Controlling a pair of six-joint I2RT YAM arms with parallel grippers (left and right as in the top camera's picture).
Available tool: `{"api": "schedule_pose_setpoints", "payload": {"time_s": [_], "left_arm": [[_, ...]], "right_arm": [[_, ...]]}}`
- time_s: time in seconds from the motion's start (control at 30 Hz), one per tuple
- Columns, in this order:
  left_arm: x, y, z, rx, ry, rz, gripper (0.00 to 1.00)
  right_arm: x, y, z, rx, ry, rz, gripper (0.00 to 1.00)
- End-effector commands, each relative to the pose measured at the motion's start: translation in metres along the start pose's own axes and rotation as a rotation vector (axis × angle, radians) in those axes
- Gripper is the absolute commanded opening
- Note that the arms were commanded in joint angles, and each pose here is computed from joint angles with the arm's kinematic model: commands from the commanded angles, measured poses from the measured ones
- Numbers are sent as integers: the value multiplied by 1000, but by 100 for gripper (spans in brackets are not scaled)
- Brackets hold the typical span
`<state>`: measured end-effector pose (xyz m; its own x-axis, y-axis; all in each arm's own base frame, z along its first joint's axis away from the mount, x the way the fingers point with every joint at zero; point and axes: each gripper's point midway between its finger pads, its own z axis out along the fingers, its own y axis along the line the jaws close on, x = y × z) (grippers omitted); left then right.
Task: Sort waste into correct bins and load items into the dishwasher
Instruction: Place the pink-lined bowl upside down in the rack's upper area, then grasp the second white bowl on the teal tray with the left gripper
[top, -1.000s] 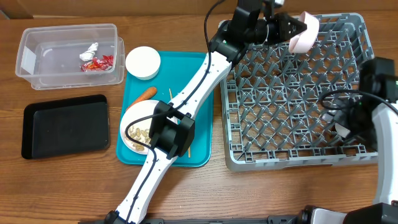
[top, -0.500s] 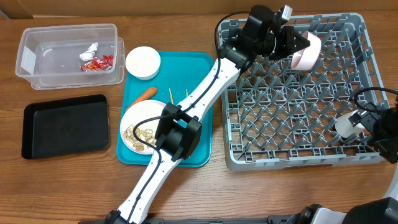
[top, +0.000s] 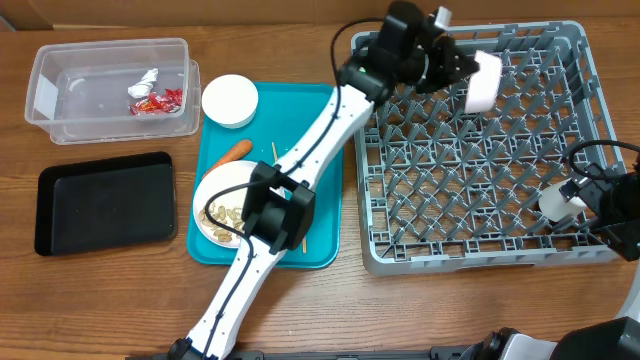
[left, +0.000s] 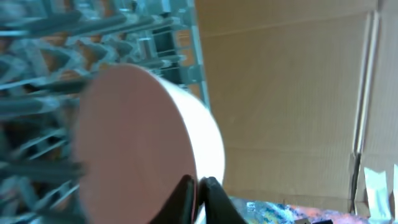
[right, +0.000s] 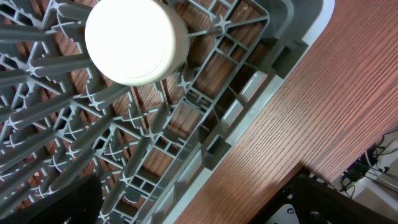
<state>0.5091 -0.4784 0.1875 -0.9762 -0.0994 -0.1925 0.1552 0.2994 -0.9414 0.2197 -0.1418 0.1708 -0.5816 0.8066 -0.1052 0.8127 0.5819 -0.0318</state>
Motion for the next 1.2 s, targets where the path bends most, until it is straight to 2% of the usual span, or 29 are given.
{"api": "schedule_pose_setpoints", "payload": {"time_s": [0.0,0.07,0.1,0.17,0.2,0.23,0.4,0.5,0.63,0.73,0.9,1.0,1.17], "left_arm": [[-13,22,-17,-5,18,-22,26],[-18,24,-25,4,22,-17,34],[-20,24,-28,10,24,-17,44],[-24,25,-34,18,26,-13,70],[-25,23,-36,23,28,-3,90],[-26,23,-38,25,29,8,100],[-29,19,-51,-18,12,62,100],[-32,22,-67,-147,-33,140,100],[-39,25,-115,-441,-127,275,100],[-47,20,-171,-702,-226,338,100],[-60,31,-265,-1080,-396,303,100],[-63,59,-311,-1250,-421,241,100],[-67,101,-347,-1331,-387,134,100]], "right_arm": [[-4,1,-11,-24,-40,0,100],[-4,1,-11,-24,-40,0,100],[-5,1,-11,-24,-40,1,100],[-5,1,-11,-24,-40,0,100],[-4,1,-11,-24,-40,0,100],[-4,1,-11,-24,-40,0,100],[-4,1,-11,-23,-40,-2,100],[-4,1,-11,-23,-39,-3,100],[-4,1,-11,-23,-40,-3,100],[-5,1,-11,-24,-40,-3,100],[-5,2,-11,-26,-41,-3,100],[-5,2,-11,-28,-41,-3,100],[-4,3,-11,-31,-38,-3,100]]}}
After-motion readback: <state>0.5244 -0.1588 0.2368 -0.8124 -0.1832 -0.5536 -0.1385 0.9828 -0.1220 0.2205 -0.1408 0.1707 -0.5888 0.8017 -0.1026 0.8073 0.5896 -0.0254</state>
